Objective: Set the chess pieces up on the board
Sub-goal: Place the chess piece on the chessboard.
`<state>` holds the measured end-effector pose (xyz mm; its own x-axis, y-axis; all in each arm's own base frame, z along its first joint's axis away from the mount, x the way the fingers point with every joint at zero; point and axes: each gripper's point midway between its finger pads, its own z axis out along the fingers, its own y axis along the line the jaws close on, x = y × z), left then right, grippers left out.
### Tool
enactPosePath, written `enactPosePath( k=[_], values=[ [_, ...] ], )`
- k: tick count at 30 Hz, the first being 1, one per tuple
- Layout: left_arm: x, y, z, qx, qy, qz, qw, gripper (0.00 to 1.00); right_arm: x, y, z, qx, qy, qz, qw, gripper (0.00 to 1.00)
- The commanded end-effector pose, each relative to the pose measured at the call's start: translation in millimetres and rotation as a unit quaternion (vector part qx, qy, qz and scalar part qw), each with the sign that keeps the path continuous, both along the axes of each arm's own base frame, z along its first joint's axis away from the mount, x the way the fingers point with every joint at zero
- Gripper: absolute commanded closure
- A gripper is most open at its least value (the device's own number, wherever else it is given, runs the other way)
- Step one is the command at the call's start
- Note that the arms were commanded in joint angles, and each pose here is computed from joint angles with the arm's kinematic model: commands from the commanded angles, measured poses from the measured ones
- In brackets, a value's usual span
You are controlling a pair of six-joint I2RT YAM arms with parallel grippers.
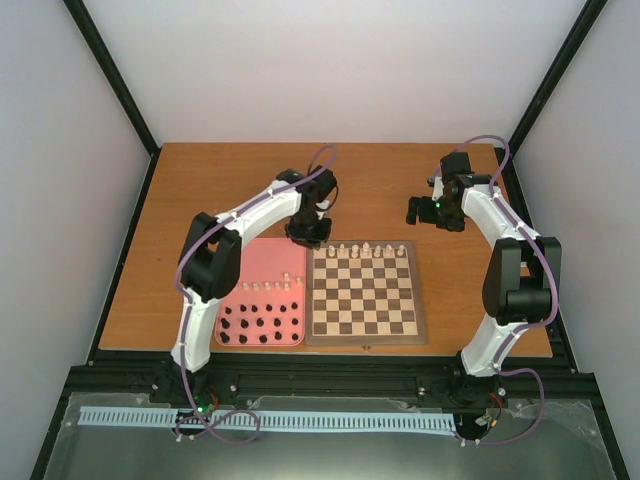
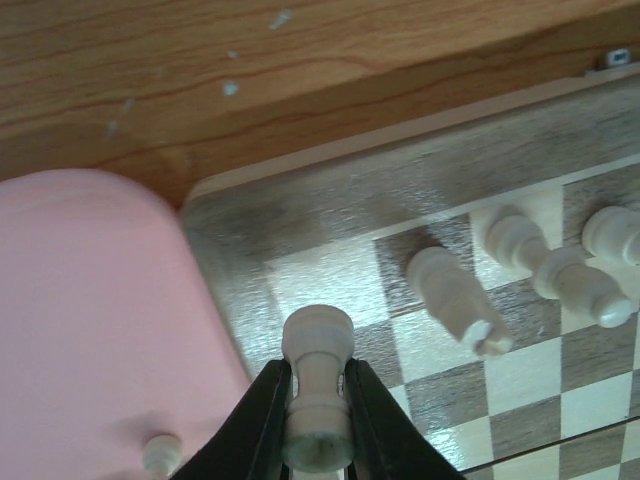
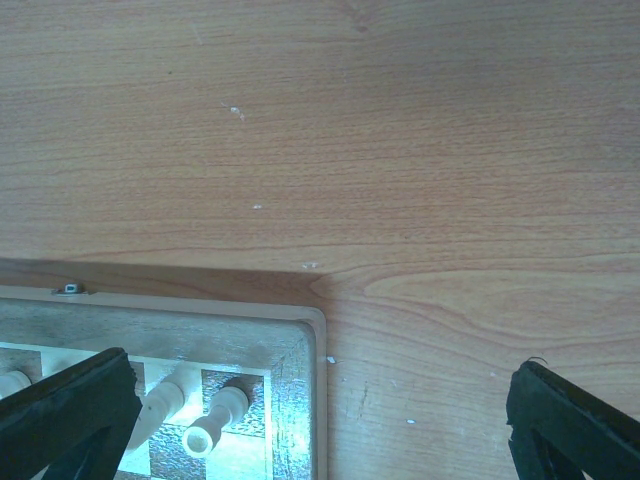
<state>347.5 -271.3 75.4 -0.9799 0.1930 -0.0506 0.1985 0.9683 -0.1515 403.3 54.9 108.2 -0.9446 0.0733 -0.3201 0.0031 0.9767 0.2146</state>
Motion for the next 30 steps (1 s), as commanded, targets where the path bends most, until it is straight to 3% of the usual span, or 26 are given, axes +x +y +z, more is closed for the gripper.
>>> enactPosePath(
  k=[1,25,30],
  values=[
    [-4.3,-17.4,0.2,-0.008,0.009,-0.006,1.0,0.91,3.4,-3.8,4.4,-0.004,-0.009,0.0,1.0,0.0],
    [-1.5,-19.2,-21.0,0.008,0.022,-0.014,1.0,0.9,2.4,-3.4,2.4,-0.003,-0.006,0.001,1.0,0.0],
    [-1.3,-19.1,-23.2,0.01,0.023,-0.015,1.0,0.86,3.1,-2.9,2.3,-0.001,-0.006,0.001,1.0,0.0]
  ],
)
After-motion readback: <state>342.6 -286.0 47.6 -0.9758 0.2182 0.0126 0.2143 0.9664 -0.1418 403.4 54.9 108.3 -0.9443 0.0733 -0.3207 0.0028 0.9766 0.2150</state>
